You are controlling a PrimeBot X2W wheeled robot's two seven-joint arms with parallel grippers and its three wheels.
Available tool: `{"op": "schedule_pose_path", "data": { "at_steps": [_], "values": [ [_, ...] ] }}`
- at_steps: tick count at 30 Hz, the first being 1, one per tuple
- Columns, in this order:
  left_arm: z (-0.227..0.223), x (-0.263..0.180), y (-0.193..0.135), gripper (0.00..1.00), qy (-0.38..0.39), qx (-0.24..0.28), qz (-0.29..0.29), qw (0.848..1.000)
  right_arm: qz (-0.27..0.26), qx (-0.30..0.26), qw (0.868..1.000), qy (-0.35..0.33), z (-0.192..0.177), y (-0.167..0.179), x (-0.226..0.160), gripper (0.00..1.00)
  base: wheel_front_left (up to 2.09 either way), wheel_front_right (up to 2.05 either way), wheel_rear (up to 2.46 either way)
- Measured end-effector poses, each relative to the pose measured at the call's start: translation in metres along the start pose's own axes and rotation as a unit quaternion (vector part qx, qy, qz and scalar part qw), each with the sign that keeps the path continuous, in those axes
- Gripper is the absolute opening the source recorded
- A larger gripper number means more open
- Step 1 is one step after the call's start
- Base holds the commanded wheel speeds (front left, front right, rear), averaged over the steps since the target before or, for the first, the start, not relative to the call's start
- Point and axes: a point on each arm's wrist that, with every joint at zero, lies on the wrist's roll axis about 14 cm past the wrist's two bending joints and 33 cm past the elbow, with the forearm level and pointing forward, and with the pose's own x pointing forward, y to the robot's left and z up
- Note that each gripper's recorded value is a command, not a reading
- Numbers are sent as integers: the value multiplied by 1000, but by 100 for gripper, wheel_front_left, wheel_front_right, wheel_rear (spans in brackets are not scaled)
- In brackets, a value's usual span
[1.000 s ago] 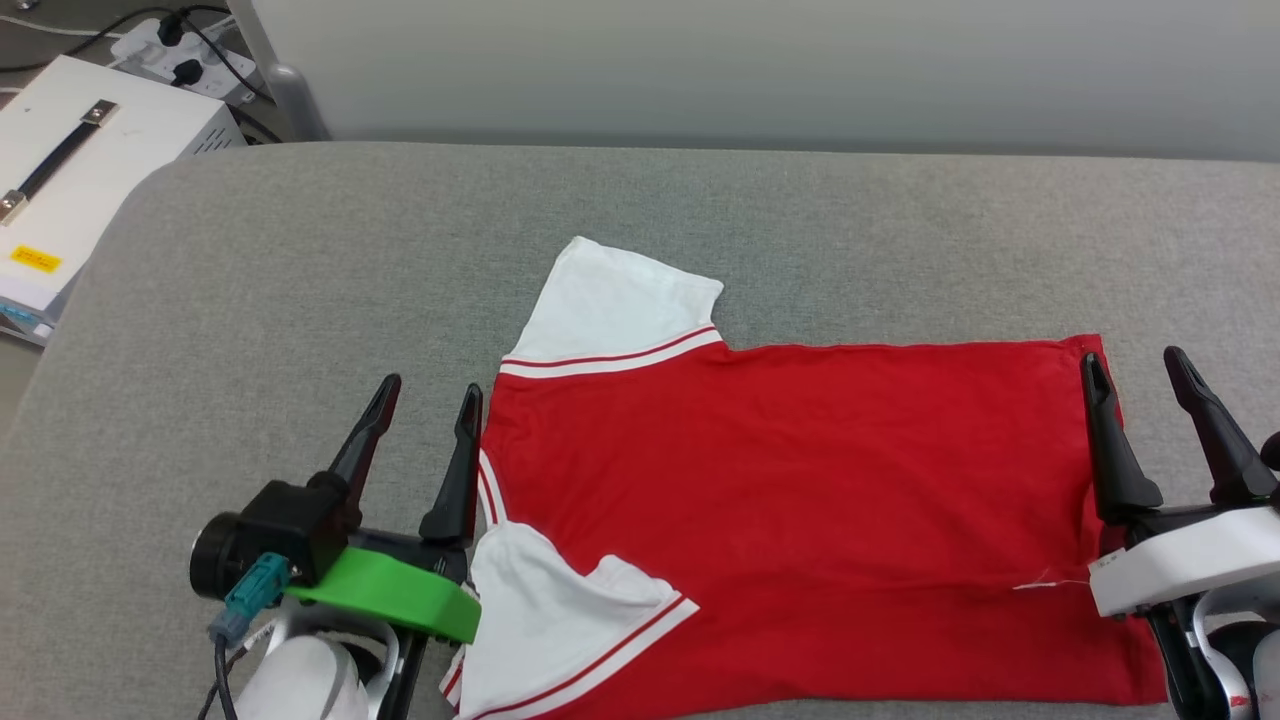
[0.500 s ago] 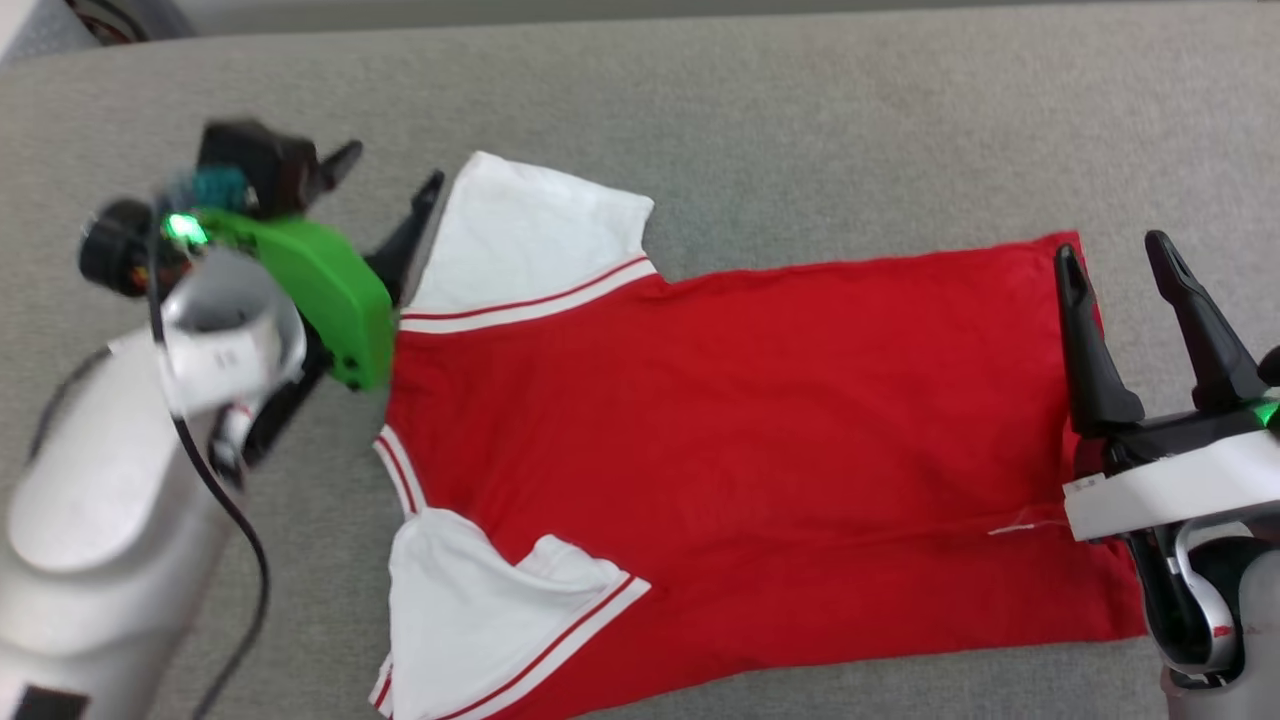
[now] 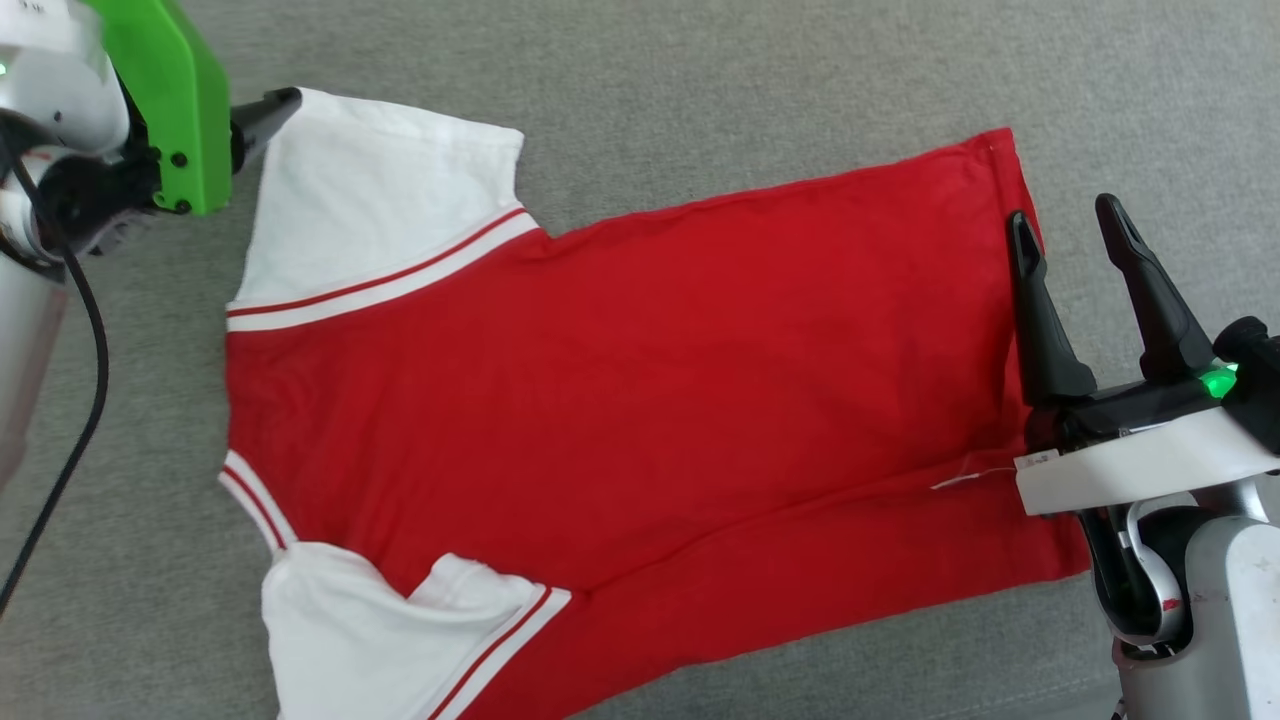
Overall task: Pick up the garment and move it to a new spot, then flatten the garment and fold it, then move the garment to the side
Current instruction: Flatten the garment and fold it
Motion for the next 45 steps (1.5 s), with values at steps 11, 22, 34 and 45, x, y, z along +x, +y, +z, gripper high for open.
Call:
{"op": "schedule_pose_path", "data": {
  "at_steps": [11,22,34,45],
  "values": [
    [-27,50,9,100,92,1,0,996,-36,-12,999,34,-25,-24,-5,100,0,0,0],
    [-38,46,1,0,120,4,-10,993,-33,-15,999,32,-23,-24,-3,100,0,0,0],
    [-3,11,-23,0,7,18,-28,999,-1,-66,987,145,-37,-28,-3,100,0,0,0],
    [-1,-44,-52,0,-67,48,-45,996,12,-99,929,355,-53,-44,37,100,0,0,0]
  ]
}}
